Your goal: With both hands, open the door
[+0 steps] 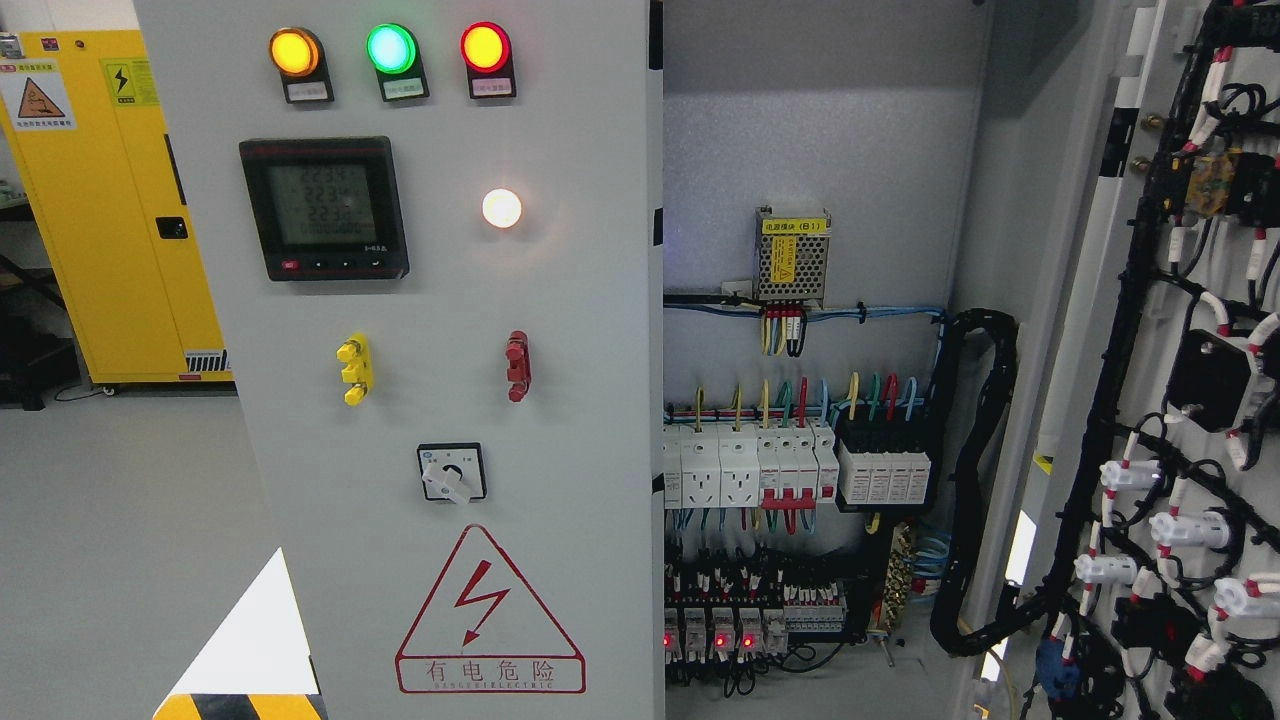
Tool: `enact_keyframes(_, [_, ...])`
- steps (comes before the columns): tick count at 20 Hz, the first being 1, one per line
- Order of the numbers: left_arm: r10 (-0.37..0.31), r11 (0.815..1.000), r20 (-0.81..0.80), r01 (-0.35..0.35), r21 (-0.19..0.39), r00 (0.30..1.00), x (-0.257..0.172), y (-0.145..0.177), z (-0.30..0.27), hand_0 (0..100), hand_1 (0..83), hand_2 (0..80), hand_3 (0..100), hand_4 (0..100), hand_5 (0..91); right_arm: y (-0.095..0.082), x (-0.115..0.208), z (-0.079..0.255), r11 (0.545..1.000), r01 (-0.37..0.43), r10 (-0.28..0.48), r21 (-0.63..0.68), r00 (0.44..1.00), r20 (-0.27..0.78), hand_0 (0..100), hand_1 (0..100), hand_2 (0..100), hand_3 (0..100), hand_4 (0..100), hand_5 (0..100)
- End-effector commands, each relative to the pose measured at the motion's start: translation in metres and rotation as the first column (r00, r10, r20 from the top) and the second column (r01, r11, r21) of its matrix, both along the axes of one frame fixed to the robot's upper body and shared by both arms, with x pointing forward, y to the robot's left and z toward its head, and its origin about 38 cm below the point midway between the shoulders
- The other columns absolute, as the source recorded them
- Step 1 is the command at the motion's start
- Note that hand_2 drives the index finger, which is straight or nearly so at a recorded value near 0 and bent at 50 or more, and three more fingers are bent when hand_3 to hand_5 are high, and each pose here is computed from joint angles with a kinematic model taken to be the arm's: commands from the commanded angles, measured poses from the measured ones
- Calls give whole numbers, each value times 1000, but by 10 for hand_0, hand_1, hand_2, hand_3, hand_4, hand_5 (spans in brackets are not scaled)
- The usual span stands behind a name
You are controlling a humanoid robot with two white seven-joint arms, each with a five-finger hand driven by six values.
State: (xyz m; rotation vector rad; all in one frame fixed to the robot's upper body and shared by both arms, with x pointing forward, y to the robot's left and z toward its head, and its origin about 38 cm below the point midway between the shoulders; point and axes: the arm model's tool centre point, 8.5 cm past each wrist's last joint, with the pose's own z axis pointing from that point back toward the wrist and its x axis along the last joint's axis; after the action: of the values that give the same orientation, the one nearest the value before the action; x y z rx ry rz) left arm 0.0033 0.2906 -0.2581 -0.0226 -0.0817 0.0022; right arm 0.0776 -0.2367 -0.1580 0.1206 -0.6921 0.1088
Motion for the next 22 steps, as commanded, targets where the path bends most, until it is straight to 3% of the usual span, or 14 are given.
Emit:
enact_keyframes(1, [6,1000,-1,-6,8,1000,2,3,1,0,0,0,0,0,0,60,98,227,973,-197,64,123,737,673,202,122,0,0,0,0])
enact_keyframes(4, [20,1000,17,-20,-6,1000,9,0,1,0,0,0,0,0,0,69,101,249,957,-261,54,130,595,802,201,122,0,0,0,0])
enact_keyframes(7, [5,1000,18,-5,-6,1000,10,-1,1,0,0,0,0,0,0,76,118,267,944,-308,55,117,498,866,201,122,0,0,0,0])
enact_keyframes(11, [3,1000,20,-3,-3,1000,12,1,1,0,0,0,0,0,0,89,154,301,931,-352,41,92,352,935,202,122,0,0,0,0])
enact_keyframes(13, [3,1000,20,-3,-1,1000,13,2,1,0,0,0,0,0,0,94,175,328,928,-364,15,76,240,971,202,121,0,0,0,0])
enact_keyframes(16, [3,1000,20,-3,-3,1000,13,1,1,0,0,0,0,0,0,98,207,368,931,-362,2,41,116,993,202,121,0,0,0,0])
enact_keyframes(18, [3,1000,20,-3,-7,1000,12,-2,1,0,0,0,0,0,0,99,220,386,931,-363,-14,36,63,998,202,121,0,0,0,0])
enact_keyframes(22, [6,1000,21,-5,-17,1000,12,-5,0,0,0,0,0,0,0,114,246,405,929,-364,-67,72,26,997,202,121,0,0,0,0])
